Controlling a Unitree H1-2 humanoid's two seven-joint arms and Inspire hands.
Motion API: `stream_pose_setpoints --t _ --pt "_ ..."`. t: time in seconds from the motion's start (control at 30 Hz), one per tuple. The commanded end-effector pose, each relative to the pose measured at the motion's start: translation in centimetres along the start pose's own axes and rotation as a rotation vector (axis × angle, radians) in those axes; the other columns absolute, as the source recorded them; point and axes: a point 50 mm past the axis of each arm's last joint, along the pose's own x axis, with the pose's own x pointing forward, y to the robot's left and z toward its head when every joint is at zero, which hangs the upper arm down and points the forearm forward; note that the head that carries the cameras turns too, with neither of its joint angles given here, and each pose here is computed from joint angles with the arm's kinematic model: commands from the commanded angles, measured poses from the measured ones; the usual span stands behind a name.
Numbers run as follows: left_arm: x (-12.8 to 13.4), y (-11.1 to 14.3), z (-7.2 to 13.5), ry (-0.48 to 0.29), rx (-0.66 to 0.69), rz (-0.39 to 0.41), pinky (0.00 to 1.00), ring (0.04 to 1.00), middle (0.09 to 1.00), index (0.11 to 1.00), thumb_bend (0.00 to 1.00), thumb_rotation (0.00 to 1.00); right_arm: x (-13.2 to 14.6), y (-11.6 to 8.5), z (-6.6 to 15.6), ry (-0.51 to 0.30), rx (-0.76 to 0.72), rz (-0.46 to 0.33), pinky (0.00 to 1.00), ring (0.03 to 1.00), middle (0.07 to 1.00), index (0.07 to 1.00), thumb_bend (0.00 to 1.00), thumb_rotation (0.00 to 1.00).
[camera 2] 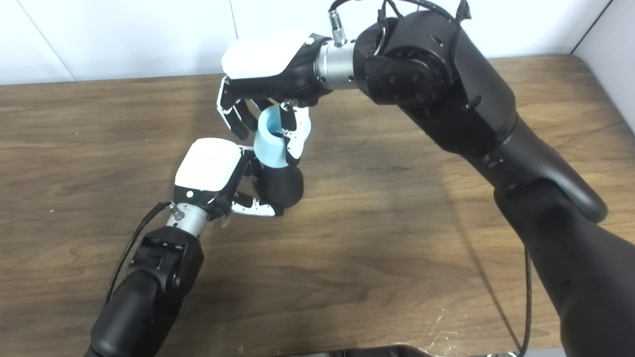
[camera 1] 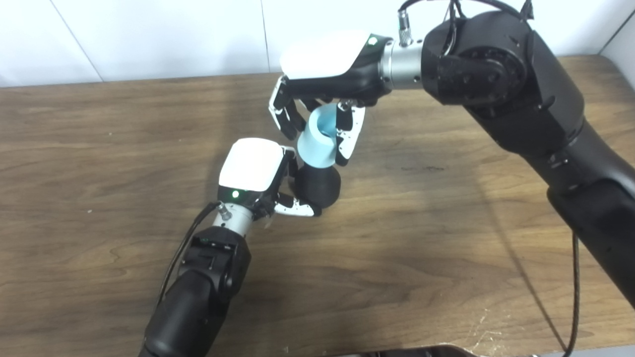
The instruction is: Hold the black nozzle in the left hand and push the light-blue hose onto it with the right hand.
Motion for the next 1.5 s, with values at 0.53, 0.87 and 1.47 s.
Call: stream_pose_setpoints --t 0.53,0.87,1.47 --pt "0.4 1.0 1.0 -0.026 0.015 0.035 0.46 0.544 0.514 0.468 0.52 0.00 1.5 2.0 -3.7 0.031 0.086 0.066 0.30 0.387 0.512 0.523 0.49 0.00" --pt "0.5 1.0 1.1 -0.029 0.032 0.034 0.45 0.543 0.509 0.471 0.52 0.00 2.3 1.9 -3.8 0.001 0.054 0.054 0.32 0.379 0.501 0.511 0.50 0.00" --pt "0.6 1.0 1.3 -0.036 0.024 0.037 0.47 0.555 0.522 0.462 0.52 0.00 4.3 1.0 -1.3 -0.005 0.019 0.201 0.30 0.403 0.526 0.507 0.49 0.00"
